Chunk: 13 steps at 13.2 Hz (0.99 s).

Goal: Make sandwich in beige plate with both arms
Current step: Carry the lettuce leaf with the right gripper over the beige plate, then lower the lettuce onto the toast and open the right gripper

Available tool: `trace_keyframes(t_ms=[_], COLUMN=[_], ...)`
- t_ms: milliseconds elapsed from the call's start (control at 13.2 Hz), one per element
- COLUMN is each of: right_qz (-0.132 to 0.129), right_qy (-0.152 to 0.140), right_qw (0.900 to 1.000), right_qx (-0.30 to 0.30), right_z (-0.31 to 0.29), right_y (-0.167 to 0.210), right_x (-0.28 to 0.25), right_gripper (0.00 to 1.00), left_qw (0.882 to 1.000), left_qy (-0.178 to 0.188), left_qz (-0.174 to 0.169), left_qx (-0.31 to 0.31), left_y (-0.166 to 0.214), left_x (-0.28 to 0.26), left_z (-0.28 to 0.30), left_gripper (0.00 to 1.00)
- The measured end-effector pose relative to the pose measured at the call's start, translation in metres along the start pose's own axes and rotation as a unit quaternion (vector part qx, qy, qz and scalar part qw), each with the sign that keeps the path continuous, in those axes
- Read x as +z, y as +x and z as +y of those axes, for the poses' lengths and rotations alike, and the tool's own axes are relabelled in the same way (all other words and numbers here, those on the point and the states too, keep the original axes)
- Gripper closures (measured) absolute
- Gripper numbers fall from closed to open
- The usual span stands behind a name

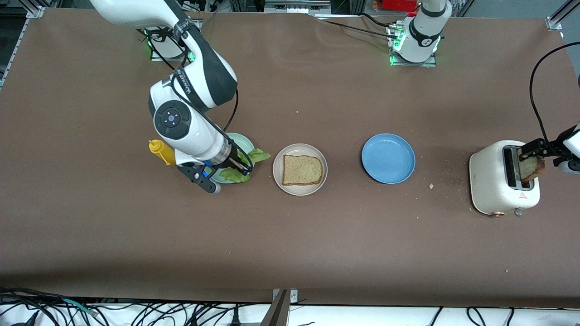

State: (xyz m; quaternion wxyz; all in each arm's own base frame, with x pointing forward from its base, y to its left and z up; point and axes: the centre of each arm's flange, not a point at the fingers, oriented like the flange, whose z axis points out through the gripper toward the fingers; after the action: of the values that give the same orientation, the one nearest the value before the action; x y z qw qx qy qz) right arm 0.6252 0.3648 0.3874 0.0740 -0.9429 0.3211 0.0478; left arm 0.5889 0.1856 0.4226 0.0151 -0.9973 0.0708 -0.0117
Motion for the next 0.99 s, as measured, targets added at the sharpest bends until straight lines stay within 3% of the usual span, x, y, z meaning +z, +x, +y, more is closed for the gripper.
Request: trace_keyframes(t_ms=[228,684,988], right_qz=[-0.001,-0.005,0.002], right_qy=[0.018,0.067,0.096], right_qw=[0.998,0.982,0.971], right_qx=[0.061,0.176,0.219], right_z=[-0.018,-0.053,-0.064], right_y=[-0.022,-0.078,-0.072], right_x=[0.043,0.113,0.138], right_gripper=[0.85,0.85,0.85], left_qw=[1.000,1.000,1.000], left_qy=[0.000,0.000,0.000], left_qz=[0.000,0.000,0.000], left_qx=[0.000,0.000,0.000], left_y=[0.000,0.000,0.000], left_x=[0.000,0.000,0.000], left_z=[0.000,0.000,0.000], left_gripper=[0.00,0.00,0.00])
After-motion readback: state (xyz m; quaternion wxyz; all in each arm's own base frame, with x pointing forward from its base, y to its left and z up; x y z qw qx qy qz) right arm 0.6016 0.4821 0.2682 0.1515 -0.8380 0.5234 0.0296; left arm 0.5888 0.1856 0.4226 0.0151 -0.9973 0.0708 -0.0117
